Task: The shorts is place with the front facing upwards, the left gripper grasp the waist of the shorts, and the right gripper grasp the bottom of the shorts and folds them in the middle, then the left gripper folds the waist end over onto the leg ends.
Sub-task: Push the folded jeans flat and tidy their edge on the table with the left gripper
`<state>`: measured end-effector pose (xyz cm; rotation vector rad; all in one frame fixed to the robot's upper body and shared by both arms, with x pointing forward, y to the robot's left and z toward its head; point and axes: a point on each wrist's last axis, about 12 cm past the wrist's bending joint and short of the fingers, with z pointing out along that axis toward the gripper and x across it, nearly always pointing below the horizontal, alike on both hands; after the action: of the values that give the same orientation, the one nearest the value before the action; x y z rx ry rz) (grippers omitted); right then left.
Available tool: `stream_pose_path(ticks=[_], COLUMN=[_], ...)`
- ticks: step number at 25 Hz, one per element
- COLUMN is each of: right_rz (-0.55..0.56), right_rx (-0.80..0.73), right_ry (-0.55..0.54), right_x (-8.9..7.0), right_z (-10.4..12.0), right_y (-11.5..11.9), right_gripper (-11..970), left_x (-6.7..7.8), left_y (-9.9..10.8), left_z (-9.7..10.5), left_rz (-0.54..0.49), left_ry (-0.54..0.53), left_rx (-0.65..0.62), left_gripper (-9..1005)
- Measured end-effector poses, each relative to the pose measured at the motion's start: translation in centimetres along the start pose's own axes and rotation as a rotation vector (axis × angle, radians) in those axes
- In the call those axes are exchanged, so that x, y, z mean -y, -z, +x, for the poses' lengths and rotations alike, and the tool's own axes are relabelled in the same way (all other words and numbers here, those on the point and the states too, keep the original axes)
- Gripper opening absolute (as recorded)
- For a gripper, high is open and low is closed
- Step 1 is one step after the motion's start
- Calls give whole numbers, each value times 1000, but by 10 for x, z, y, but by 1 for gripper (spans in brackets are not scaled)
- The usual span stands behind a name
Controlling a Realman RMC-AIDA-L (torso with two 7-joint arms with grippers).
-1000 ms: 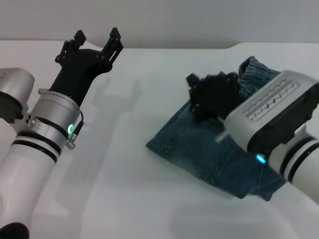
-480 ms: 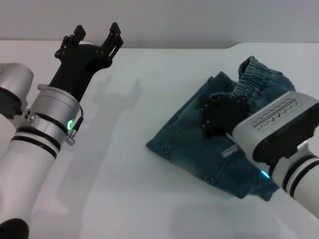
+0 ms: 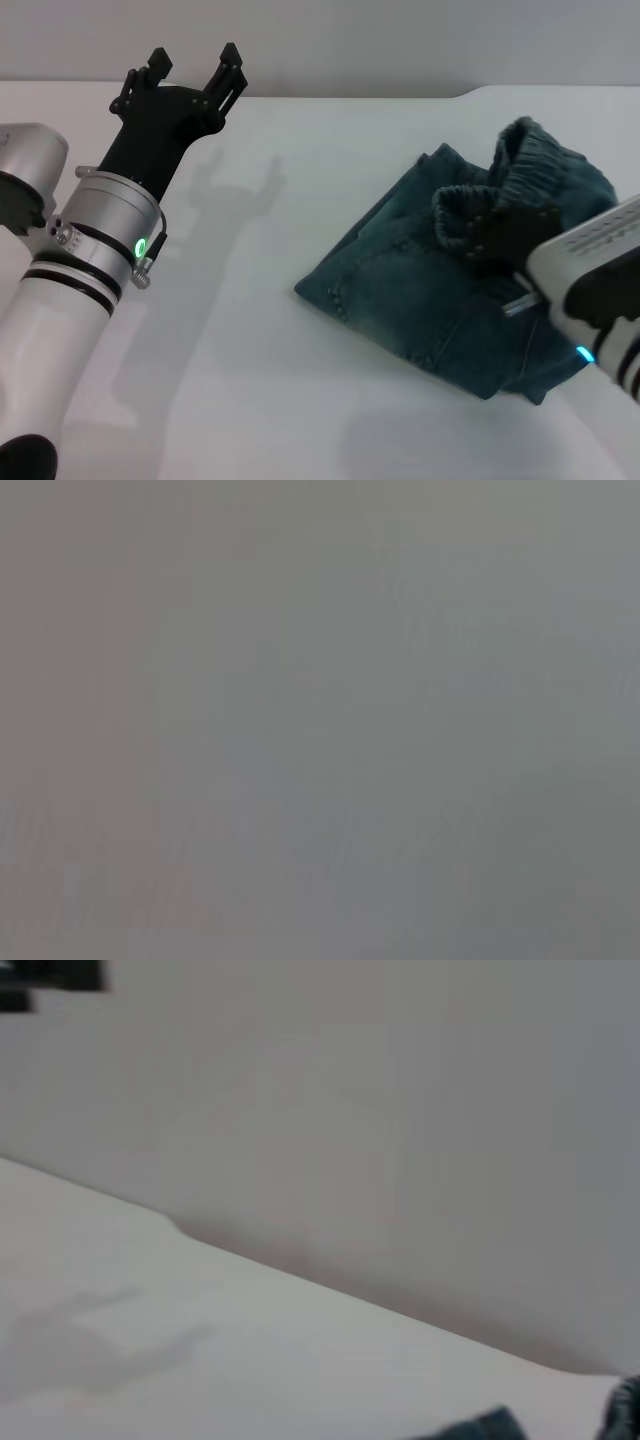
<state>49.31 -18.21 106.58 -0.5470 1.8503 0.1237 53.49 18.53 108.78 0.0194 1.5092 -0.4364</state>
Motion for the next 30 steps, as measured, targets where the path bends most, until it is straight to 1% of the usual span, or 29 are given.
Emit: stream_pose_path(ticks=[3,7,12,16,18,23,25,30], right_rz=[44,88,114,133,151,228,250,254], right_rx=[-16,-33,-38,-49,-60,-87,-86,-55], right_ry=[-12,-22,-24,7,16,23,21,38], right_x=[12,23,30,33,37,57,62,62], right_z=[6,13,15,19,23,33,34,26], right_y=[4,11,16,20,24,34,35,29], right_gripper=[0,0,0,-1,-1,-1,-1,-1], left_x=[0,1,3,6,6,11,13,19], left_y=[0,0,-1,-4,-5,-9,-11,-15], left_z=[0,0,0,2,3,4,5,8], left_rz=[0,11,19,34,37,57,69,92], left_ry=[-1,-13,-20,-27,-29,-36,-39,-43], left_rx=[0,1,-4,-14,-18,-32,-38,-56], left_gripper=[740,738,736,734,733,731,730,728])
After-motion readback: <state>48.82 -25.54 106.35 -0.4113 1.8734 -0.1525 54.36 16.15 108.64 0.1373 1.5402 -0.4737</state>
